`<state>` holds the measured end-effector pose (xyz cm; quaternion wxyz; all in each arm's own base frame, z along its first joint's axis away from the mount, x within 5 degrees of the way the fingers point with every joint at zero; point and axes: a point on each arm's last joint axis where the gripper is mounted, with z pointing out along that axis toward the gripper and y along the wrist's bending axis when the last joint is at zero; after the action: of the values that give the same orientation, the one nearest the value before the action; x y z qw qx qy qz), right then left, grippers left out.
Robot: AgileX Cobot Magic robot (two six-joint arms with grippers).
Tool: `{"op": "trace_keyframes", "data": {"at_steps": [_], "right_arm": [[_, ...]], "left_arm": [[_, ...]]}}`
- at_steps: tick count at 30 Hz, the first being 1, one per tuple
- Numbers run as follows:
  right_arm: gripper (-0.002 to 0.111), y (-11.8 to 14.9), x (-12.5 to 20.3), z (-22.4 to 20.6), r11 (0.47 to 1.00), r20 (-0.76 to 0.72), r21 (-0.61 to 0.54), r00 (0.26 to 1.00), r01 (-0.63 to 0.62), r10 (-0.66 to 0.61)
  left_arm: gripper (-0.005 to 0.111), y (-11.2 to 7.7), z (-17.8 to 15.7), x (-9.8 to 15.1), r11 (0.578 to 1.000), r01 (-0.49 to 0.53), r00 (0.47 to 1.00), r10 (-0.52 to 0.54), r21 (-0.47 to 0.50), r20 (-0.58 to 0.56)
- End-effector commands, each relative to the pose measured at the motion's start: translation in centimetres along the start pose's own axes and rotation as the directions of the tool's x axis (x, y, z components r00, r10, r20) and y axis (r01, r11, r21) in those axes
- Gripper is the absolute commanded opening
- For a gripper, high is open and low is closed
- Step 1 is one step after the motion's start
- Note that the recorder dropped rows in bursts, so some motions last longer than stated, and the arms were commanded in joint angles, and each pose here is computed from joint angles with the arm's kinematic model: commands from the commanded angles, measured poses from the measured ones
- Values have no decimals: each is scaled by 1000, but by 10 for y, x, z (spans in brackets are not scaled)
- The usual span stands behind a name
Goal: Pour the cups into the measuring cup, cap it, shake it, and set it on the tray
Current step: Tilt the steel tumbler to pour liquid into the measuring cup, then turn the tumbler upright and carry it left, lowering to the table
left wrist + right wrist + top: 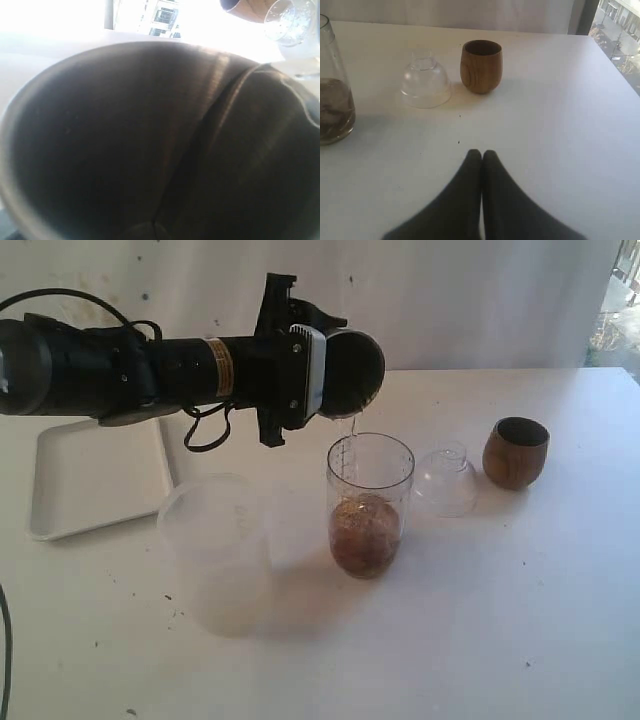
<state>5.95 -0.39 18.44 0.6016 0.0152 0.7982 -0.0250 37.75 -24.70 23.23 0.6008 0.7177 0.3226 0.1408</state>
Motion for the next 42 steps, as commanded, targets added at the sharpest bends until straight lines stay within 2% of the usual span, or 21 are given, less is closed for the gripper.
{"op": "trace_keyframes", "data": {"at_steps": [1, 6, 9, 11, 13, 16, 19, 20, 22, 26, 27, 29, 33, 36, 40, 42], "right_arm": [[0, 0, 2, 0, 1000, -2, 0, 1000, -5, 5], [0, 0, 2, 0, 1000, -2, 0, 1000, -5, 5], [0, 0, 2, 0, 1000, -2, 0, 1000, -5, 5], [0, 0, 2, 0, 1000, -2, 0, 1000, -5, 5], [0, 0, 2, 0, 1000, -2, 0, 1000, -5, 5], [0, 0, 2, 0, 1000, -2, 0, 1000, -5, 5], [0, 0, 2, 0, 1000, -2, 0, 1000, -5, 5], [0, 0, 2, 0, 1000, -2, 0, 1000, -5, 5], [0, 0, 2, 0, 1000, -2, 0, 1000, -5, 5], [0, 0, 2, 0, 1000, -2, 0, 1000, -5, 5], [0, 0, 2, 0, 1000, -2, 0, 1000, -5, 5], [0, 0, 2, 0, 1000, -2, 0, 1000, -5, 5], [0, 0, 2, 0, 1000, -2, 0, 1000, -5, 5], [0, 0, 2, 0, 1000, -2, 0, 1000, -5, 5], [0, 0, 2, 0, 1000, -2, 0, 1000, -5, 5], [0, 0, 2, 0, 1000, -2, 0, 1000, -5, 5]], "left_arm": [[0, 15, -5, -7, 995, 80, 996, -78, -62, 42], [0, 17, -5, -10, 955, 290, 955, -285, -60, 84], [0, 17, -5, -10, 899, 435, 898, -429, -46, 92], [0, 17, -5, -9, 845, 533, 844, -528, -36, 95], [0, 17, -5, -9, 773, 634, 771, -629, -24, 99], [0, 17, -5, -9, 602, 798, 600, -795, -3, 96], [0, 15, -4, -4, 381, 925, 381, -923, -18, 61], [0, 14, -4, -1, 318, 947, 320, -946, -35, 49], [0, 11, -4, 6, 269, 962, 271, -962, -58, 43], [0, 5, -6, 28, 109, 993, 114, -987, -49, 110], [0, 3, -7, 33, 86, 995, 91, -987, -41, 133], [0, -2, -11, 45, 53, 998, 57, -983, -26, 176], [0, -17, -13, 67, 43, 997, 53, -988, -71, 144], [0, -26, -14, 80, 78, 991, 90, -989, -106, 117], [0, -32, -17, 91, 185, 970, 196, -979, -159, 58], [0, -35, -17, 93, 208, 961, 215, -976, -179, 21]]}}
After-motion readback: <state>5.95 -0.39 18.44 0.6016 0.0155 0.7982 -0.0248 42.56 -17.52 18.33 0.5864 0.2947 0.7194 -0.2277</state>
